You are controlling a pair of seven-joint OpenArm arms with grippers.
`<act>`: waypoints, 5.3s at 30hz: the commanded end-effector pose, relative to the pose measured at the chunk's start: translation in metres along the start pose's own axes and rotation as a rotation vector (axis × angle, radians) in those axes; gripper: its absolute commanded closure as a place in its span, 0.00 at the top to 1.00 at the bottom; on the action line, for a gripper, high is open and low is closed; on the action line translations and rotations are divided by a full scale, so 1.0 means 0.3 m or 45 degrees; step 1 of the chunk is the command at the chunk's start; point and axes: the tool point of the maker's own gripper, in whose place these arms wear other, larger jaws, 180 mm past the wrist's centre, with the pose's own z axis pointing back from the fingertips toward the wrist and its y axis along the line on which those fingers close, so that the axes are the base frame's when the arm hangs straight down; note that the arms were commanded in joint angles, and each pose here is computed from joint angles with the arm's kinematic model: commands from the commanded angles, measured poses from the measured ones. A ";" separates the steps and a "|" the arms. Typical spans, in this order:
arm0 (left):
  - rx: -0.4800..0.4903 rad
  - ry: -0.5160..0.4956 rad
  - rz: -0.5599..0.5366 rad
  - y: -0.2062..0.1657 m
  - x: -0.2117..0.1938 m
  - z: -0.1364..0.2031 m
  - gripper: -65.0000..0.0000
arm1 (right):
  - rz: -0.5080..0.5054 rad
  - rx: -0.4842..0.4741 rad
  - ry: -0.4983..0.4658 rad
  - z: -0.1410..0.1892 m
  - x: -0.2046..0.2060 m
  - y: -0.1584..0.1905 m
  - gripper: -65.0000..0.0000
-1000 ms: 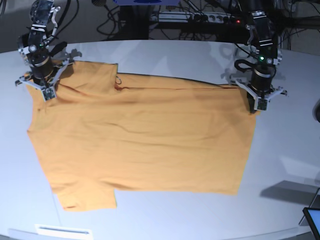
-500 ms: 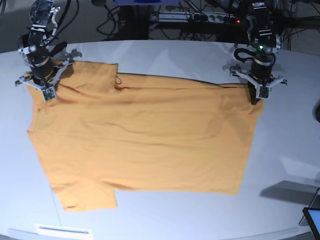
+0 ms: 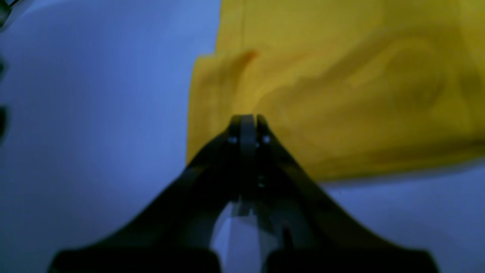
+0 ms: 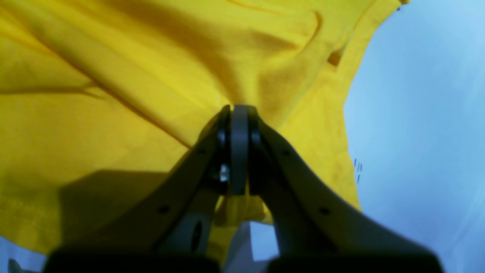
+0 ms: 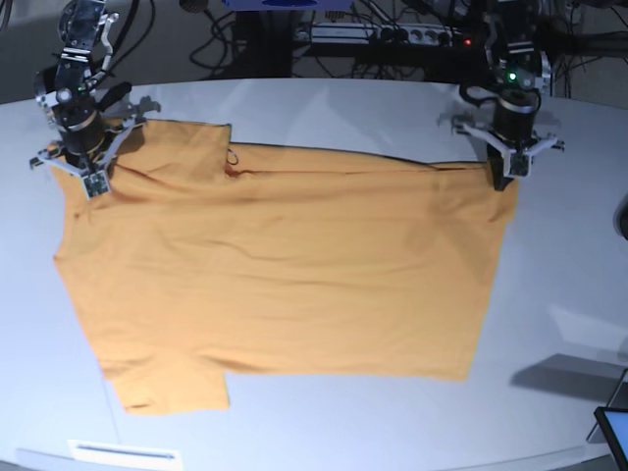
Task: Fold the T-shirt properly
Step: 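Hold the shirt edge with both grippers and drag it to straighten, then open both grippers, release the shirt and raise them, then move the right gripper along the shirt's side toward the hem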
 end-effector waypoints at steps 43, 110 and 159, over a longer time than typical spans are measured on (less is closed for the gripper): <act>0.016 0.180 -0.016 0.023 -0.095 -0.061 0.00 | 0.032 0.028 0.136 0.019 -0.106 0.028 0.00; 0.185 -0.111 -0.136 0.147 0.305 0.062 0.32 | 0.174 -0.234 0.019 0.154 0.050 -0.149 0.31; 0.350 -0.057 -0.068 0.290 0.464 -0.014 0.32 | 0.083 -0.113 0.166 -0.287 0.387 -0.480 0.30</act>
